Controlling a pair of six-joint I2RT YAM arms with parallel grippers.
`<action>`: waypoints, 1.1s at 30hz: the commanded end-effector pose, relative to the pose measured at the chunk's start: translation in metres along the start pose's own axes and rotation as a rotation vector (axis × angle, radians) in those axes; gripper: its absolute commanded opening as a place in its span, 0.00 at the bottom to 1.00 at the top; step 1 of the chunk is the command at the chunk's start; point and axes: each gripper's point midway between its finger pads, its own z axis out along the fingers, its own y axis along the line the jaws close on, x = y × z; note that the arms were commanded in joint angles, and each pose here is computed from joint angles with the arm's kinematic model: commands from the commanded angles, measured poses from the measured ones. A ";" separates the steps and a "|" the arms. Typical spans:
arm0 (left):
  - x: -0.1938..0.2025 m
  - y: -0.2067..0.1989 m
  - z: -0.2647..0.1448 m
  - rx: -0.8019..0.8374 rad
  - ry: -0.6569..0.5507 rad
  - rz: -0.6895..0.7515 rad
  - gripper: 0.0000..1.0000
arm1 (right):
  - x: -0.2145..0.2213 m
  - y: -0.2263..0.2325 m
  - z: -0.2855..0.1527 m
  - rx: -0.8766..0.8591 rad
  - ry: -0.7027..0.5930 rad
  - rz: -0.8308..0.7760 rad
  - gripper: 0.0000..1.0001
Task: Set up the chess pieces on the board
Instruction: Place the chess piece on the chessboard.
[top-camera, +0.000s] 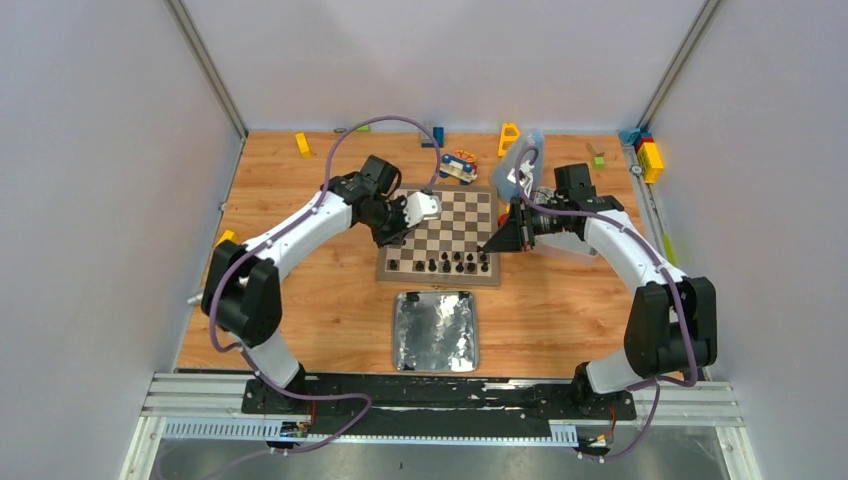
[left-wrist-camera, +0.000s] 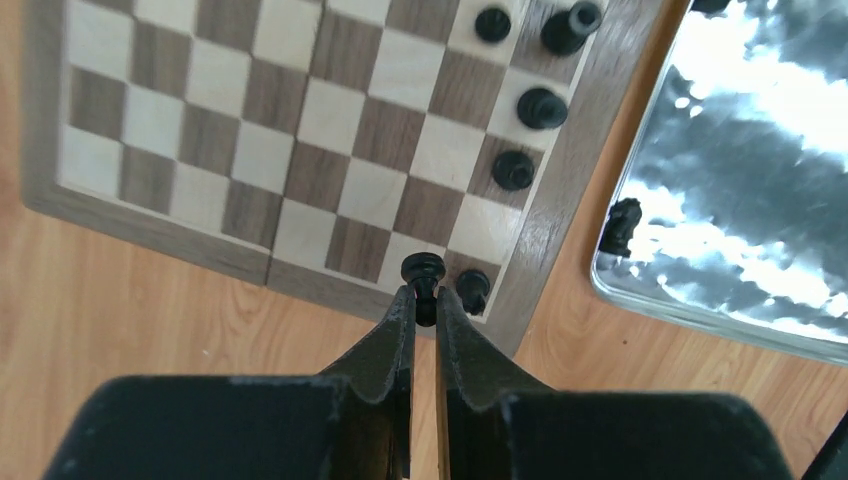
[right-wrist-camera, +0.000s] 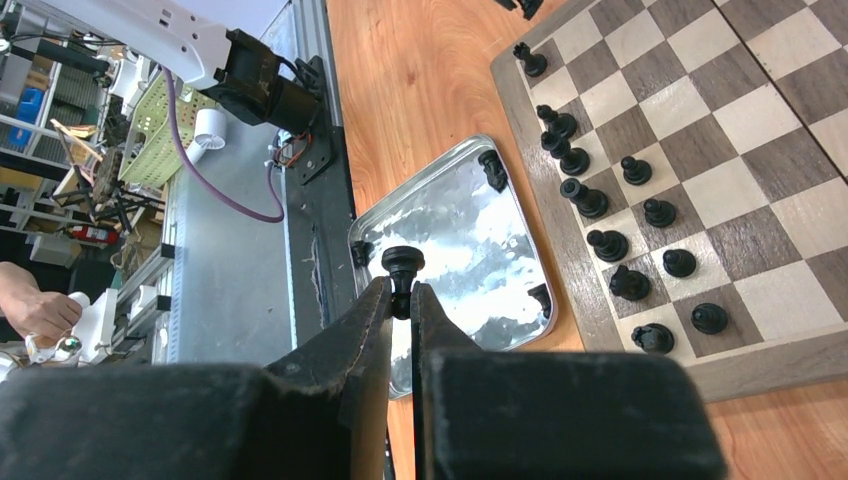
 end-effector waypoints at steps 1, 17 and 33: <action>0.036 0.002 -0.001 0.023 0.213 -0.063 0.05 | 0.000 0.004 -0.006 0.004 -0.018 -0.063 0.00; 0.054 0.010 0.027 0.088 0.364 -0.165 0.07 | 0.005 0.002 -0.008 -0.002 -0.021 -0.055 0.00; 0.054 0.010 0.040 0.108 0.407 -0.186 0.12 | 0.008 0.001 -0.007 -0.003 -0.015 -0.048 0.00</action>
